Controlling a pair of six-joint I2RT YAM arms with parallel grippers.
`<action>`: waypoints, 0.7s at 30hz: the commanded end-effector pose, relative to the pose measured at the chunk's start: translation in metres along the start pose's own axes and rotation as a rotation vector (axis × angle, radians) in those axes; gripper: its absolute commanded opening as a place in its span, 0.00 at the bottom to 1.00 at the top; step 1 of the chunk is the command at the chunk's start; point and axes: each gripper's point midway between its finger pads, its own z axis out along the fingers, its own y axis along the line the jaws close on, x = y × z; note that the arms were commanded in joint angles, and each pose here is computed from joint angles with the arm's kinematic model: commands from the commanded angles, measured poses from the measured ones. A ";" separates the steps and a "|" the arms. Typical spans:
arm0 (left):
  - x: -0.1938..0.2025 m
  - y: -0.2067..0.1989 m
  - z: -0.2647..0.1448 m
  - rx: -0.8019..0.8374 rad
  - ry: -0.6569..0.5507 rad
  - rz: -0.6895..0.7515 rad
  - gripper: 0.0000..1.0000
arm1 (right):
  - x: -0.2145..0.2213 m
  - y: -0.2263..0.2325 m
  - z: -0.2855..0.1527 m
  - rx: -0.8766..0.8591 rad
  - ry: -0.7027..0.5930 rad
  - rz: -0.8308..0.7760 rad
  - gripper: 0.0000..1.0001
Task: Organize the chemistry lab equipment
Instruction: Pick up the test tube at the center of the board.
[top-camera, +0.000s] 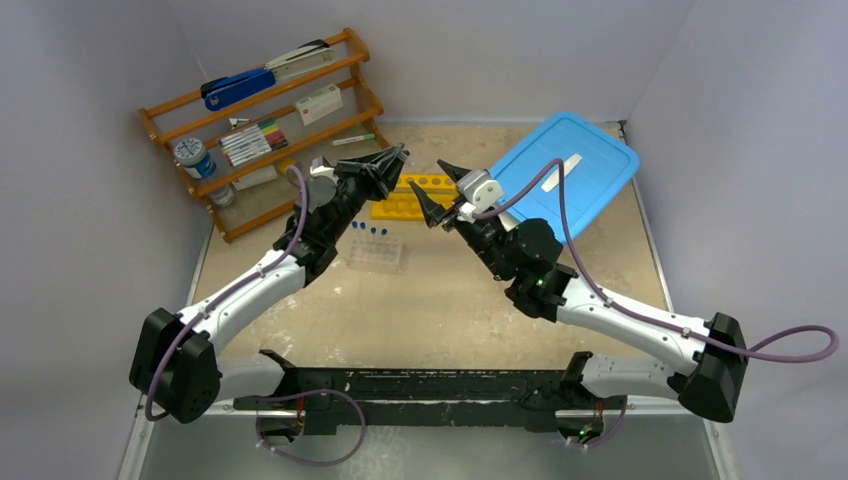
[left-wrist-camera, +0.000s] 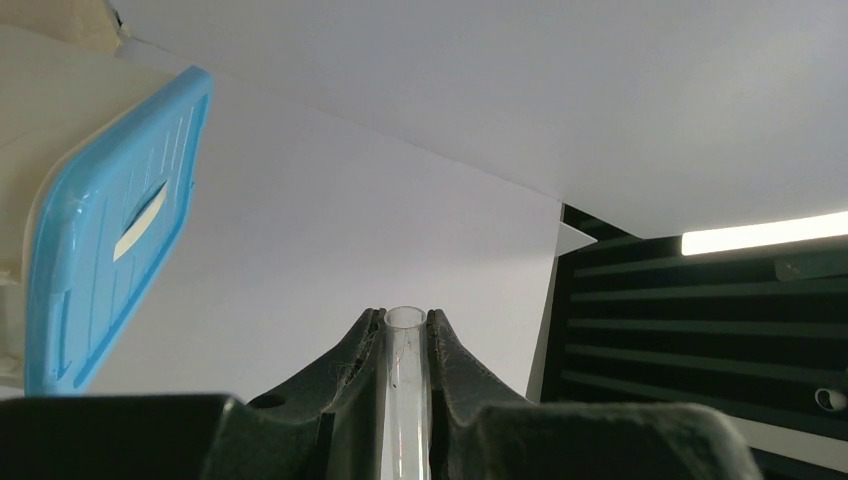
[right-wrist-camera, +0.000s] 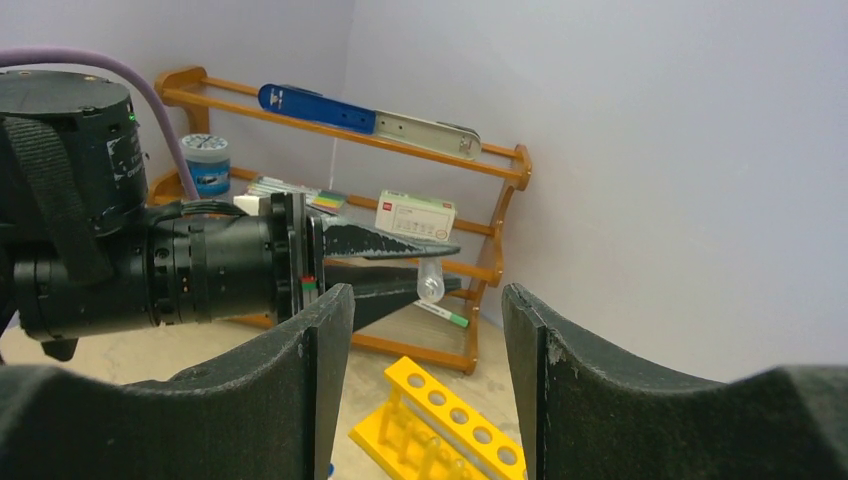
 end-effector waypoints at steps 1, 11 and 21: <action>0.018 -0.020 -0.011 0.055 0.030 0.008 0.00 | -0.043 -0.012 0.016 0.059 -0.114 0.013 0.59; 0.034 -0.027 -0.023 0.068 0.082 0.005 0.00 | -0.041 -0.012 0.035 0.094 -0.118 -0.005 0.56; 0.039 -0.038 -0.029 0.102 0.109 -0.021 0.00 | -0.032 -0.018 0.033 0.132 -0.091 -0.018 0.53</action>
